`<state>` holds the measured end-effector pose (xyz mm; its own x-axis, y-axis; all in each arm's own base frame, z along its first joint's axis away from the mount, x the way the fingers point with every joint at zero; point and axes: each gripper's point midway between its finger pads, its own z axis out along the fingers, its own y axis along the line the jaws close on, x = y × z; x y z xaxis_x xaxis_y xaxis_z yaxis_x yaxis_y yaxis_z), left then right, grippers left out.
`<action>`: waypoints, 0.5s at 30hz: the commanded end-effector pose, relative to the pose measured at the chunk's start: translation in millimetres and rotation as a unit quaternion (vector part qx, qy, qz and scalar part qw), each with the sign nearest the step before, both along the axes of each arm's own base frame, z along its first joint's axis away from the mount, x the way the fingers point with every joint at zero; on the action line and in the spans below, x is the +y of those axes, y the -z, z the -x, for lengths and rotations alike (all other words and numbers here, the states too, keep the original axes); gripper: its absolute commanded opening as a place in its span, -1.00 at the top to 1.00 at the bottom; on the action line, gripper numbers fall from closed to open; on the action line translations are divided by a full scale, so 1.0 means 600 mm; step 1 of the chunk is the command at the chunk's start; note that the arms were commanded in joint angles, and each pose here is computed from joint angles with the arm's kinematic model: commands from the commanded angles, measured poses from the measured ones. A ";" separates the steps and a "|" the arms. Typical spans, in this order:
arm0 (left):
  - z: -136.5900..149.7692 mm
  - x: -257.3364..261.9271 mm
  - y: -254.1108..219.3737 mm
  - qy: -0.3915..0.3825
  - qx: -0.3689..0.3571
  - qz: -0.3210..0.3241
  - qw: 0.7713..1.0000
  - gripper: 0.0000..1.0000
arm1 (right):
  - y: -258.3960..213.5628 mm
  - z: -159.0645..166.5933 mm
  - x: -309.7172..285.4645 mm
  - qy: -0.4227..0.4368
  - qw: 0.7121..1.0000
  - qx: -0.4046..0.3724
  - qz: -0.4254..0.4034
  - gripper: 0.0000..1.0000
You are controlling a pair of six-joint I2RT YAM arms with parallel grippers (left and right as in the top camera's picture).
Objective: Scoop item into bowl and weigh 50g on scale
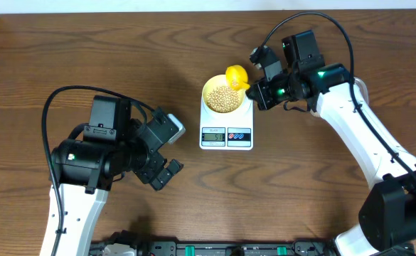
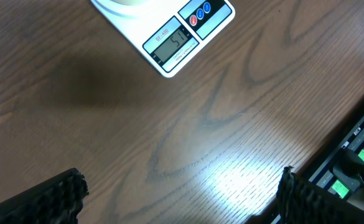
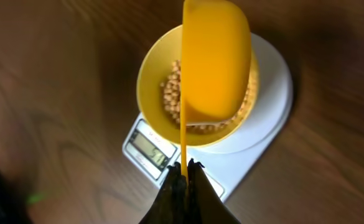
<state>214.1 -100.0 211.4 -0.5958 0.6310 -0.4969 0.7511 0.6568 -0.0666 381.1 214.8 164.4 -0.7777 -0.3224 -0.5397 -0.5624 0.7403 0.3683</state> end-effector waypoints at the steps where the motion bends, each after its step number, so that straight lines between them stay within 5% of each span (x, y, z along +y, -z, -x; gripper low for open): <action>1: 0.000 -0.003 -0.009 0.005 -0.007 0.007 1.000 -1.00 | -0.022 -0.012 0.003 0.001 0.999 -0.032 0.005 0.98; 15: 0.000 -0.003 -0.009 0.005 -0.007 0.007 1.000 -1.00 | 0.073 -0.005 0.046 -0.085 0.989 -0.053 0.105 0.98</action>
<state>214.0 -100.0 211.3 -0.5960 0.6310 -0.4966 0.7511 0.6568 -0.0668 380.2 238.2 130.5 -0.6940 -0.4859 -0.5313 -0.6693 0.7073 0.2274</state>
